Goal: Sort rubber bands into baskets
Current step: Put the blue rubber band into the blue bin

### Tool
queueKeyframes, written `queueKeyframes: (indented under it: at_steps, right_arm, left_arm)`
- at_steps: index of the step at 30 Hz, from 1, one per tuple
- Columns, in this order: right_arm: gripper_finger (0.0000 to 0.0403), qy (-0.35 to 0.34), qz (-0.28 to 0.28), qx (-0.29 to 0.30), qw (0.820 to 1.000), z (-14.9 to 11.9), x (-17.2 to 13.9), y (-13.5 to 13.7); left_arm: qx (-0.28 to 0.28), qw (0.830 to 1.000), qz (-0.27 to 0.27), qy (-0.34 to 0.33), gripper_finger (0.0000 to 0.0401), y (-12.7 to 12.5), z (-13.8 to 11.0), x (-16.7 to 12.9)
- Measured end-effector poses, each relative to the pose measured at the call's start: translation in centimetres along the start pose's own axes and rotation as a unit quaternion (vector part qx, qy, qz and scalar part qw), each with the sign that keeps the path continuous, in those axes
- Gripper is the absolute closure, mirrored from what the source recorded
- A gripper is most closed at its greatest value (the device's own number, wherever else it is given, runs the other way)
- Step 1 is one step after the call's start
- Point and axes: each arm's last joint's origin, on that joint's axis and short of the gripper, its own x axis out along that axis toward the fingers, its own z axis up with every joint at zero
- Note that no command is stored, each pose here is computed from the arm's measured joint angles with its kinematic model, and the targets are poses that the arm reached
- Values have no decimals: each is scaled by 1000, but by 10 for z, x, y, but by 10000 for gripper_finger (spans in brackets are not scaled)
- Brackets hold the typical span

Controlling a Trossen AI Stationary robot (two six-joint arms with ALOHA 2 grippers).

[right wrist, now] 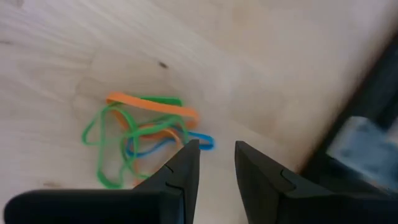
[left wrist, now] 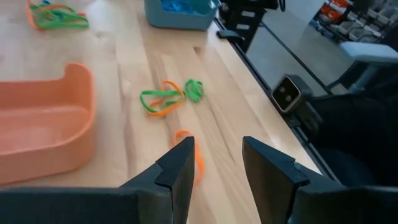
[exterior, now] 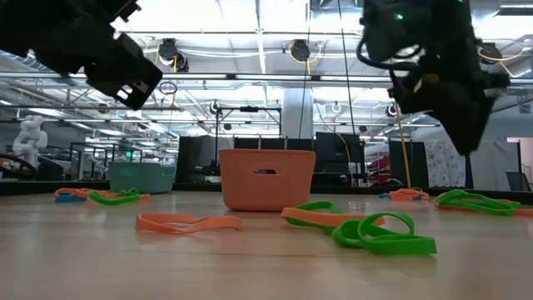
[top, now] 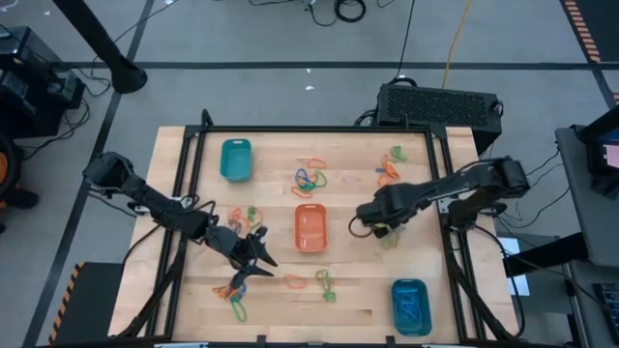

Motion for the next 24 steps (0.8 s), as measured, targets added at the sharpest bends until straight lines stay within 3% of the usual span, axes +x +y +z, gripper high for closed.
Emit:
queueKeyframes:
  at_steps: [3,8,18,24]
  right_arm:
    - [310,5,44,32,999,-2,16,-16]
    - [310,16,64,71,995,-10,34,-32]
    - [310,11,69,80,994,-21,61,-29]
    - [319,25,100,87,991,-25,69,-24]
  left_arm:
    - [-3,1000,-6,3,259,-4,-1,0]
    - [-4,1000,3,0,259,-5,-2,0]
    - [-5,1000,16,-4,259,-4,-1,0]
    - [-5,1000,16,-4,259,-4,-1,0]
